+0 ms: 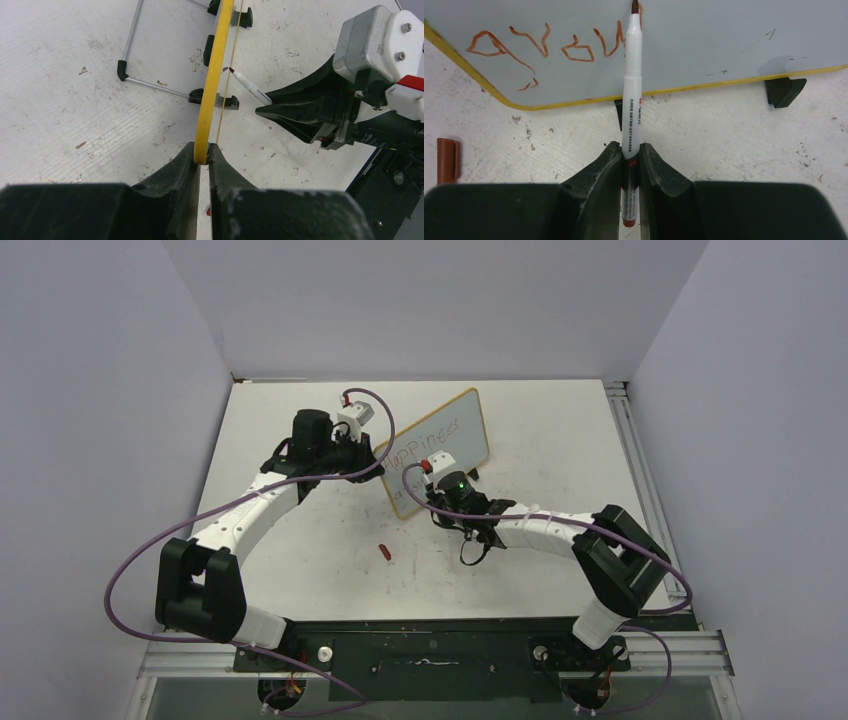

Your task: Write a sentence on the whiteboard

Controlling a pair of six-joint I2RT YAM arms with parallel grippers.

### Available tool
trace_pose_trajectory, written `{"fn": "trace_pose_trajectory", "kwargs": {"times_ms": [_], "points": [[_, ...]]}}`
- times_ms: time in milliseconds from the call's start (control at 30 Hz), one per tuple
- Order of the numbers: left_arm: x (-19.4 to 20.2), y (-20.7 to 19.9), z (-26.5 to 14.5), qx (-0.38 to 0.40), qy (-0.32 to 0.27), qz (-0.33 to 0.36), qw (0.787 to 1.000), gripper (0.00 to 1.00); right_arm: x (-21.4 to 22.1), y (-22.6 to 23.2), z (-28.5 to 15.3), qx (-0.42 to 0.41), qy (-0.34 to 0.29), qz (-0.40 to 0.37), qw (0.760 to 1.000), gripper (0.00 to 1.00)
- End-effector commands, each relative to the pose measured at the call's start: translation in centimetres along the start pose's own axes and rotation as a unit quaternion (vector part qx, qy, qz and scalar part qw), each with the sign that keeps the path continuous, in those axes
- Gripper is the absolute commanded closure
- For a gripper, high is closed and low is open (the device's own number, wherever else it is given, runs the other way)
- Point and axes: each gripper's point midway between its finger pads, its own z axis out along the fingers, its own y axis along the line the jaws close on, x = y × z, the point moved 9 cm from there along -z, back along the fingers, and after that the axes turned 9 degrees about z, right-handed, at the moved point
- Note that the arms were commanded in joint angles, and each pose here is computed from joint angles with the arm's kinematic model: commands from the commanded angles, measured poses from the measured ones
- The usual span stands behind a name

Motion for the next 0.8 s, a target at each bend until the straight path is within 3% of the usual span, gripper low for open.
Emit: {"fn": "trace_pose_trajectory", "kwargs": {"times_ms": [0,767], "points": [[-2.0,-0.5,-0.9,0.004,-0.034,0.027,0.999,1.00,-2.4,0.2,-1.7,-0.022,-0.047,0.005,0.999,0.95],[-2.0,-0.6,-1.0,0.004,-0.035,0.028,0.999,1.00,-0.3,-1.6,-3.5,-0.026,-0.027,0.031,0.999,0.95]]}}
